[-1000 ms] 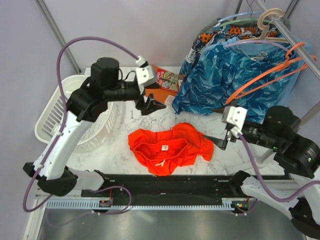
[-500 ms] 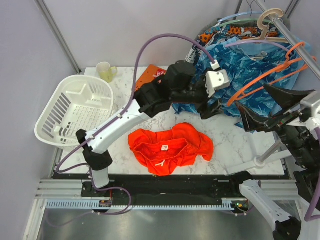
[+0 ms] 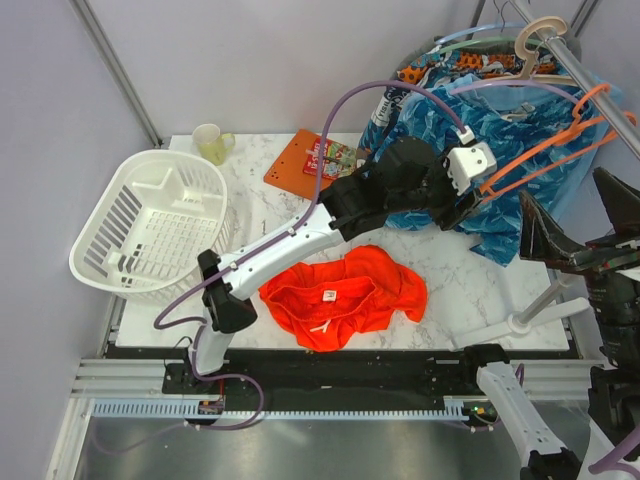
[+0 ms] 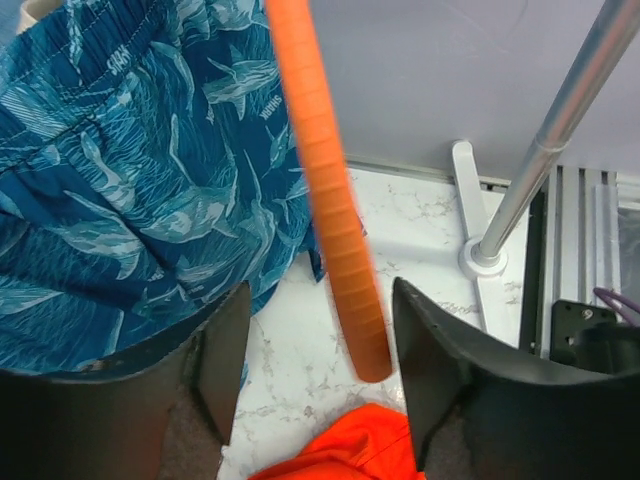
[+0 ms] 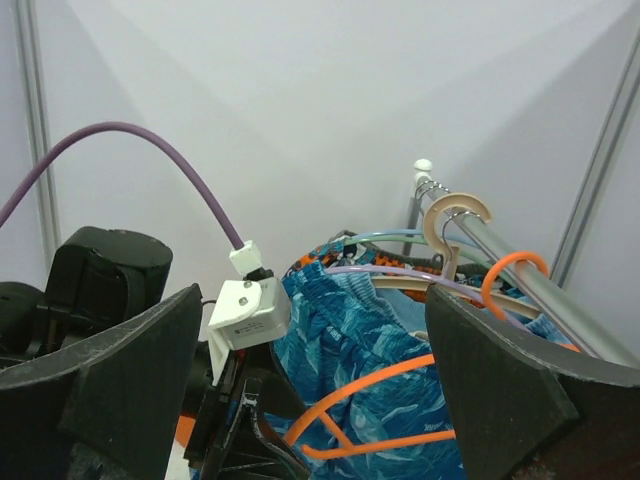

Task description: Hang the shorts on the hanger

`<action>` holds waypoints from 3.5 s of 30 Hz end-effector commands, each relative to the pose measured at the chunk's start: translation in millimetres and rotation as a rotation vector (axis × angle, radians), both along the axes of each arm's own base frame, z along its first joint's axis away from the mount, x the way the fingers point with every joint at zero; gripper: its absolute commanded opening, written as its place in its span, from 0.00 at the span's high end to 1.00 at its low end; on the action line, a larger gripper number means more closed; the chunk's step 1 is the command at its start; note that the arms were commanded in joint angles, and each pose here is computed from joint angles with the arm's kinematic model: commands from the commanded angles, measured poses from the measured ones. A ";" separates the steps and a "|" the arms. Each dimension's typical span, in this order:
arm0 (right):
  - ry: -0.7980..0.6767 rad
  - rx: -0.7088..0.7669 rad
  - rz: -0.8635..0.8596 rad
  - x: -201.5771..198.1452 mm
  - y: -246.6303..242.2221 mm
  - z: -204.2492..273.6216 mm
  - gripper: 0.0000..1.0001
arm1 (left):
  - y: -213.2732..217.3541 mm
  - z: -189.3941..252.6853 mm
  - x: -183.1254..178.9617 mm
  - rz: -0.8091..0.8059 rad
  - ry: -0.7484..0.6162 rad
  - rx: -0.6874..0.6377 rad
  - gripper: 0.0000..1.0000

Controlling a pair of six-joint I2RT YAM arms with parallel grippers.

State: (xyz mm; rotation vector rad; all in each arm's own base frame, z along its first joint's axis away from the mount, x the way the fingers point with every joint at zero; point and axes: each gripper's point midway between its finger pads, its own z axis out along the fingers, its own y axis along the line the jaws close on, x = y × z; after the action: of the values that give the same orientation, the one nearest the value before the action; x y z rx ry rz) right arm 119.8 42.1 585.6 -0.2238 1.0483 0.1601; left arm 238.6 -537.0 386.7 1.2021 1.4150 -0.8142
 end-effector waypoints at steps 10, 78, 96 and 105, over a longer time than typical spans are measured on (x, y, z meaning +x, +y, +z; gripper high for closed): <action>-0.098 0.109 -0.201 -19.9 -40.6 20.3 0.02 | -15.1 76.1 5.9 0.006 -0.093 -0.283 0.98; 0.711 -0.635 1.110 31.1 115.1 -324.0 0.09 | 291.6 -133.1 -112.7 -0.309 0.105 -0.031 0.98; 0.751 -0.502 1.084 54.7 154.7 -313.1 0.94 | 275.2 -138.8 -92.6 -0.293 0.189 -0.068 0.98; 0.748 -0.731 0.991 51.4 130.1 -332.5 1.00 | 333.0 -189.1 -45.2 -0.072 0.358 0.132 0.56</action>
State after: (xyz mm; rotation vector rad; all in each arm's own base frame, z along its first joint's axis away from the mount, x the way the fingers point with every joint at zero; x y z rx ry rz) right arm 165.9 189.0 256.5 -1.3280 1.6398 0.9717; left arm 173.4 -238.3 218.7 1.2755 1.5908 -1.1154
